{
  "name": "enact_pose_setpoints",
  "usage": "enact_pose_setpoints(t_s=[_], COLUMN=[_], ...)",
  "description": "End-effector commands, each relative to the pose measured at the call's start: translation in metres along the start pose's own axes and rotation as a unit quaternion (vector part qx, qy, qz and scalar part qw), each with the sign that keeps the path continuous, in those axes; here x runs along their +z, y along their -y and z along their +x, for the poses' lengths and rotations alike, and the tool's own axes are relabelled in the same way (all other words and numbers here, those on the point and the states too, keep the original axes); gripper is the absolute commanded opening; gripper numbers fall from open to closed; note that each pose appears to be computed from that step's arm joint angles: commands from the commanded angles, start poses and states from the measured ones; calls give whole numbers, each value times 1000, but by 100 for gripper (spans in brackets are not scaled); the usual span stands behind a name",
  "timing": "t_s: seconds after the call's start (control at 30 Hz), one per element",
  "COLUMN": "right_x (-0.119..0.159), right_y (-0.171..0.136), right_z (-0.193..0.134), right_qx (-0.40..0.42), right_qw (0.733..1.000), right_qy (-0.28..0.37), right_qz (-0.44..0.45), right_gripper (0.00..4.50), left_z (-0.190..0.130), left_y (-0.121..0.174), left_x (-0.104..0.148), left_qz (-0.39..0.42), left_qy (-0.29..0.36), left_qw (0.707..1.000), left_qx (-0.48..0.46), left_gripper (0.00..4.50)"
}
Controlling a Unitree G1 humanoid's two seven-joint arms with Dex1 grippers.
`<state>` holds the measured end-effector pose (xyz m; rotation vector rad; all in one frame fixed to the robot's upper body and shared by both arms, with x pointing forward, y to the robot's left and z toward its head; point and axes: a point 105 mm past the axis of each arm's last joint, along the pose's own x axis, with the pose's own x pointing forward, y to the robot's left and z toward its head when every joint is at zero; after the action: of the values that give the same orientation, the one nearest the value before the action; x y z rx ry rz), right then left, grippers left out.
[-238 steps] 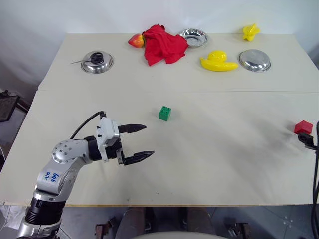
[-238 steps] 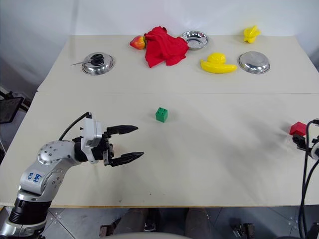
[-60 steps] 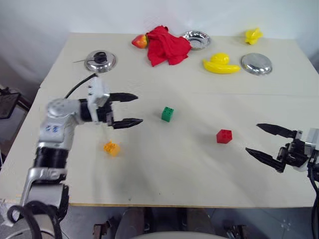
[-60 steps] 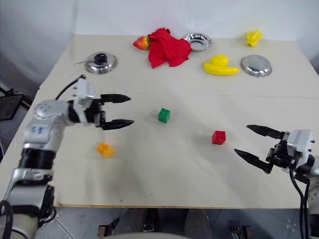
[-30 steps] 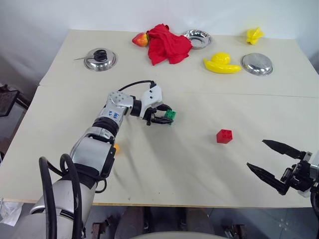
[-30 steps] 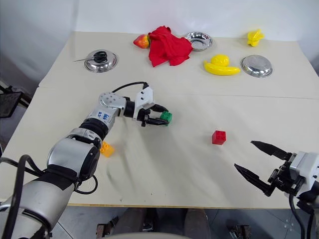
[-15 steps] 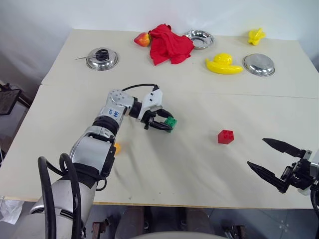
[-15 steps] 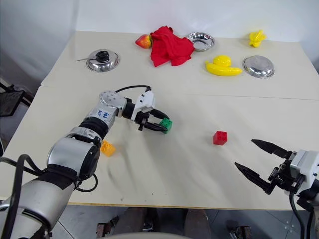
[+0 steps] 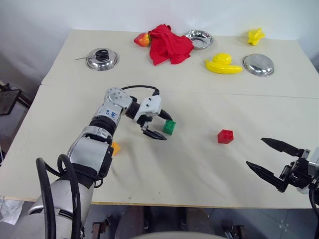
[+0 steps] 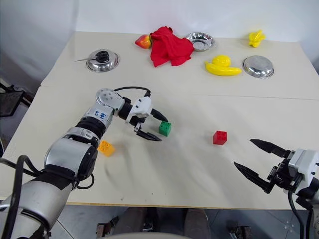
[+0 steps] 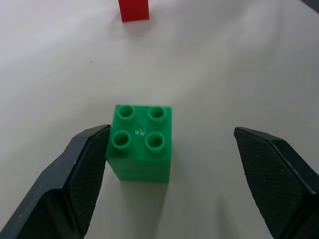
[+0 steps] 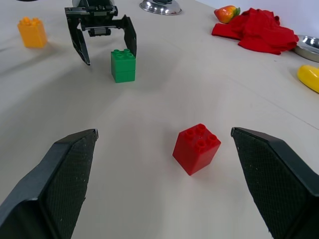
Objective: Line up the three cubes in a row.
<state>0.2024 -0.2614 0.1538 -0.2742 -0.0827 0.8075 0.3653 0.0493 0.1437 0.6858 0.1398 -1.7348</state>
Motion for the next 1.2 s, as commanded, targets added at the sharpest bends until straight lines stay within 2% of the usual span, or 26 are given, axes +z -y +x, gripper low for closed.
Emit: enact_pose_setpoints(t_s=[0.03, 0.23, 0.33, 0.47, 0.57, 0.67, 0.8, 0.93, 1.2], right_x=[5, 5, 3, 2, 2, 2, 1, -2, -11], right_y=[0, -3, -5, -4, -3, 1, 5, 6, 2], right_z=[-3, -5, -5, -4, -5, -9, -14, -23, -36], right_qx=[-1, -4, -7, -9, -10, -13, -18, -24, -31], right_qw=[1000, 1000, 1000, 1000, 1000, 1000, 1000, 999, 999], right_qy=[0, 0, -1, 1, 0, -6, -12, -20, -38], right_qz=[-13, -13, -12, -12, -13, -16, -17, -12, 4], right_gripper=[450, 450, 450, 450, 450, 450, 450, 450, 450], left_z=[3, 6, 6, 5, 6, 14, 30, 54, 69], left_y=[-5, -10, -10, -14, -17, -22, -28, -25, -22], left_x=[6, 7, 6, 3, 11, 28, 37, 49, 33], left_qz=[21, 10, -1, -4, 5, 0, -1, -26, -53], left_qy=[-15, -16, -17, -24, -20, -6, -23, -5, -35], left_qw=[1000, 1000, 1000, 999, 999, 1000, 999, 999, 997], left_qx=[1, 14, 16, 37, 33, 24, 29, 20, 33], left_gripper=[419, 419, 358, 236, 147, 149, 149, 149, 149])
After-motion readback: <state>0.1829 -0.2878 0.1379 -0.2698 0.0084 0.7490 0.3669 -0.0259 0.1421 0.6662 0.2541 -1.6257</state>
